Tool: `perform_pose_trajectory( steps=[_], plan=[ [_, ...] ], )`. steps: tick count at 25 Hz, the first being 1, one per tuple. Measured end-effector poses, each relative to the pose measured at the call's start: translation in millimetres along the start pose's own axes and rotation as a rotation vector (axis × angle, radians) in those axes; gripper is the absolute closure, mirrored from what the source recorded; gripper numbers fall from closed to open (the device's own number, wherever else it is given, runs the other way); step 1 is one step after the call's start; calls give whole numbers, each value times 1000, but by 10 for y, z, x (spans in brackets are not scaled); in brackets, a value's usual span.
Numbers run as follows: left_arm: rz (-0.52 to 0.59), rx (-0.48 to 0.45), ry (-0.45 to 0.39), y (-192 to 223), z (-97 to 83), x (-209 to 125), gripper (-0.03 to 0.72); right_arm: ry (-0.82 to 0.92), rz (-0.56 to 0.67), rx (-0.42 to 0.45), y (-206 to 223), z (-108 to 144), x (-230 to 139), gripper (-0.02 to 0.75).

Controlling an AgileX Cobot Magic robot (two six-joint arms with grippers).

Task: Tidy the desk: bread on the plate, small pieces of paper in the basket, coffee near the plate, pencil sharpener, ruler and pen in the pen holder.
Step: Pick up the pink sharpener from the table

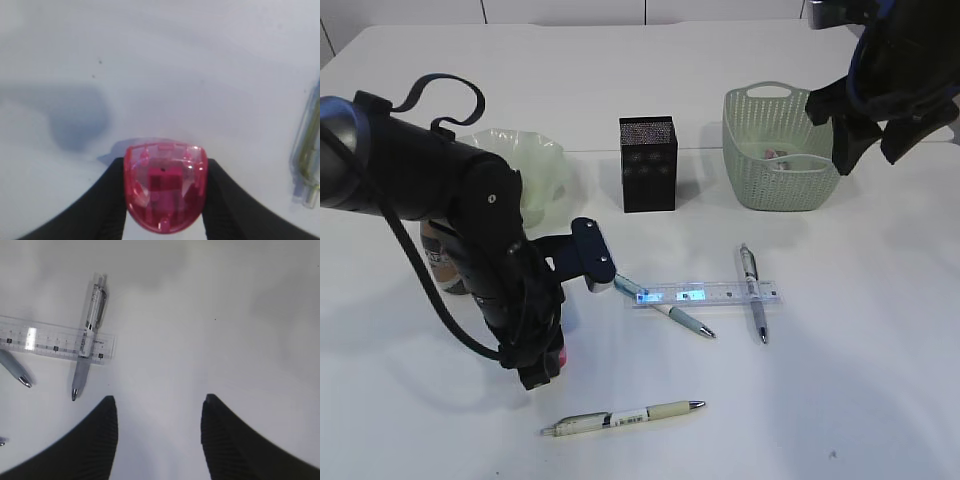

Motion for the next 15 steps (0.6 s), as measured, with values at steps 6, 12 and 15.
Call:
perform_pose_trajectory(
  steps=[6,12,15],
  plan=[
    [-39,-8,-49,-54,20,103,390,0,0,0,0,0,0,312],
    [-49,-27,-108,-58,-2,121,390,0,0,0,0,0,0,312],
    [-72,-24,-149,-103,27,190,390,0,0,0,0,0,0,312]
  ],
)
Point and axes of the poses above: a point on each arm's last joint axis where the gripper is mounted, y pointing out along that axis toward the gripper, z along the wrist's bending axis when the last joint is at zero, x = y × z, the point moved 5 cm from there along y, pointing out along that axis toward the gripper
